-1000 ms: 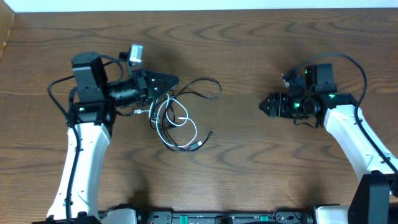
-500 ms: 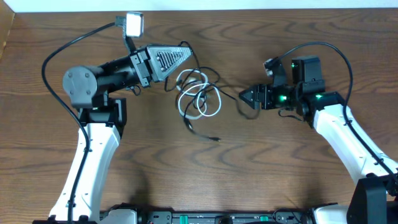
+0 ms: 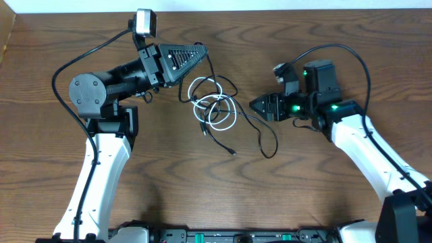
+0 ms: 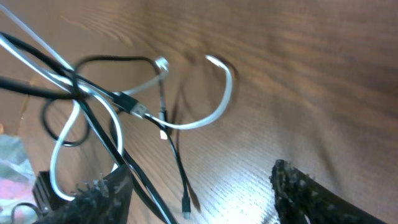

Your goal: Untangle cables

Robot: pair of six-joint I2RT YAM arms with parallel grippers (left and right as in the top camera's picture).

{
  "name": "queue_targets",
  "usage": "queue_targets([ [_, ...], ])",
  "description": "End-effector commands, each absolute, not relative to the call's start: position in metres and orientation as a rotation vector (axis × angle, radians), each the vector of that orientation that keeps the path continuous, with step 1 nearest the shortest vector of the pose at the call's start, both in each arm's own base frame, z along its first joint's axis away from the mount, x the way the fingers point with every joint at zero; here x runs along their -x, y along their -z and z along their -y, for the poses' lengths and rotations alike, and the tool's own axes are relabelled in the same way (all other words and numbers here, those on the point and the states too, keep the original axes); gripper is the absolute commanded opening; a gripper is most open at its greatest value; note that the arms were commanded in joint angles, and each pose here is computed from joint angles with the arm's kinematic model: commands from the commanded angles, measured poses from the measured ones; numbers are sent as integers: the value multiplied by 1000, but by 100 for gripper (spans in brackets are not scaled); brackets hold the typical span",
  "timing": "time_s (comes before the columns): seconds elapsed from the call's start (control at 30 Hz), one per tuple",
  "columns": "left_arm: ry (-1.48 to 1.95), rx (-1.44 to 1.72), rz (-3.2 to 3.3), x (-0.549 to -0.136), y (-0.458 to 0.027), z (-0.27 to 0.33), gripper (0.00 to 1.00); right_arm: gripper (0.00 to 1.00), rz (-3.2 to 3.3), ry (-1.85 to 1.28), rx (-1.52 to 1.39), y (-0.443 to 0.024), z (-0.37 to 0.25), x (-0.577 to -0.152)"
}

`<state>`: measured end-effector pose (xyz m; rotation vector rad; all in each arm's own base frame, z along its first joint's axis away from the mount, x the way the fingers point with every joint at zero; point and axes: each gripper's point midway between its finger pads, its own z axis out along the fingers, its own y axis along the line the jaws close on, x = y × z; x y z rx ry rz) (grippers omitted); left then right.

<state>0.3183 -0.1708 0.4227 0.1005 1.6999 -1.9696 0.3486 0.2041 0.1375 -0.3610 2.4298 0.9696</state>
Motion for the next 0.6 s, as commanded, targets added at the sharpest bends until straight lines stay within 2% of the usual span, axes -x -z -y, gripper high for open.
queue_targets([
  [0.0,1973,-113,-1683,-314,-432,171,8,65,-2477,-944,395,-121,-206,-346],
  [0.23,1984,-152,-1736,-311,-423,174,7,63,-2621,-960,560,-79,-206,-315],
  [0.27,1986,-157,-1743,-311,-421,174,7,59,-2644,-963,564,-73,-206,-312],
  [0.33,1989,-166,-1760,-311,-418,175,8,43,-2680,-967,556,-64,-205,-309],
  [0.37,1983,-179,-1762,-310,-417,176,7,34,-2685,-966,554,-63,-204,-309],
  [0.4,1969,-204,-1760,-310,-415,176,8,20,-2684,-964,555,-63,-204,-309],
  [0.47,1925,-274,-1765,-310,-407,177,8,2,-2678,-930,554,-63,-201,-313],
  [0.57,1879,-363,-1809,-312,-386,180,7,1,-2668,-835,523,-70,-190,-327],
])
